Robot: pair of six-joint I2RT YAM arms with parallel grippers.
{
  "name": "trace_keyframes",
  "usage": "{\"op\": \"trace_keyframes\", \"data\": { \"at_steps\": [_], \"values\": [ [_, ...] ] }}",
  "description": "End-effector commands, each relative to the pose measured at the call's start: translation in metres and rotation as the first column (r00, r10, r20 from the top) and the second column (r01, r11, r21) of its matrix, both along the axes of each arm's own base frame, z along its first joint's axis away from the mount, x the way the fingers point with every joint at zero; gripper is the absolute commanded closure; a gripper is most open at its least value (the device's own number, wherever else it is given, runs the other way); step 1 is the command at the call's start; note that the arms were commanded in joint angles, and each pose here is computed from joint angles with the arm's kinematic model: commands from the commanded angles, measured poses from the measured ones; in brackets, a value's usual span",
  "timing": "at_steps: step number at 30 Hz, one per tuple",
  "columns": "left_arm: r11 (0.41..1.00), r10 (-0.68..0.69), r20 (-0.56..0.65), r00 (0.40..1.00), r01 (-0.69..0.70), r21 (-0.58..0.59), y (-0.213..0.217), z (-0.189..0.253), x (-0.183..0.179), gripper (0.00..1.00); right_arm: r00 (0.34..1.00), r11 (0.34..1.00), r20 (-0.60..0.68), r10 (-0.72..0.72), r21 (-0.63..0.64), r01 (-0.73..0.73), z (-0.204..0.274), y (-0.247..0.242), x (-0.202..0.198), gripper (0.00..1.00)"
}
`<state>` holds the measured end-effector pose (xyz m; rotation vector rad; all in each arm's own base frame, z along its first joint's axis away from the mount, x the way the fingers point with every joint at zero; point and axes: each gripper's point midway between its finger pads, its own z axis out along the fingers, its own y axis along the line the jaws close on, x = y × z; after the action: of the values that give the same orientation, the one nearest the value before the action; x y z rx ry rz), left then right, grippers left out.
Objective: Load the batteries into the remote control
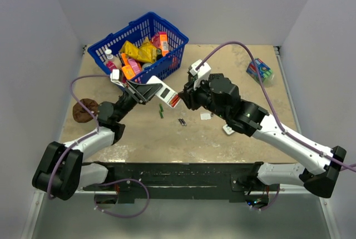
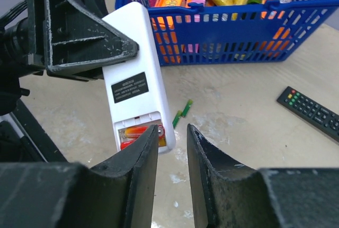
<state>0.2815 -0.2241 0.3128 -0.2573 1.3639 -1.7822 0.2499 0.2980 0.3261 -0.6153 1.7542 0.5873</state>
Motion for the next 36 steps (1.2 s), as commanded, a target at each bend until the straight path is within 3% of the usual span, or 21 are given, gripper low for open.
{"op": "trace_keyframes", "data": {
  "at_steps": [1, 13, 36],
  "values": [
    [0.999, 0.04, 0.102, 0.994, -0.04, -0.001, 0.004, 0.023, -0.004, 1.0, 0.994, 0.993, 0.071, 0.082, 0.076, -0.087, 0.025, 0.007, -0.008, 0.68],
    [0.999, 0.043, 0.111, 0.993, -0.044, 0.01, 0.005, 0.028, -0.008, 1.0, 0.987, 0.989, 0.108, 0.119, 0.072, -0.127, 0.03, 0.009, -0.01, 0.68],
    [1.0, 0.031, 0.136, 0.99, -0.031, -0.002, 0.004, 0.038, -0.011, 1.0, 0.988, 0.988, 0.031, 0.15, 0.022, -0.15, -0.008, 0.021, -0.008, 0.71]
  ]
}}
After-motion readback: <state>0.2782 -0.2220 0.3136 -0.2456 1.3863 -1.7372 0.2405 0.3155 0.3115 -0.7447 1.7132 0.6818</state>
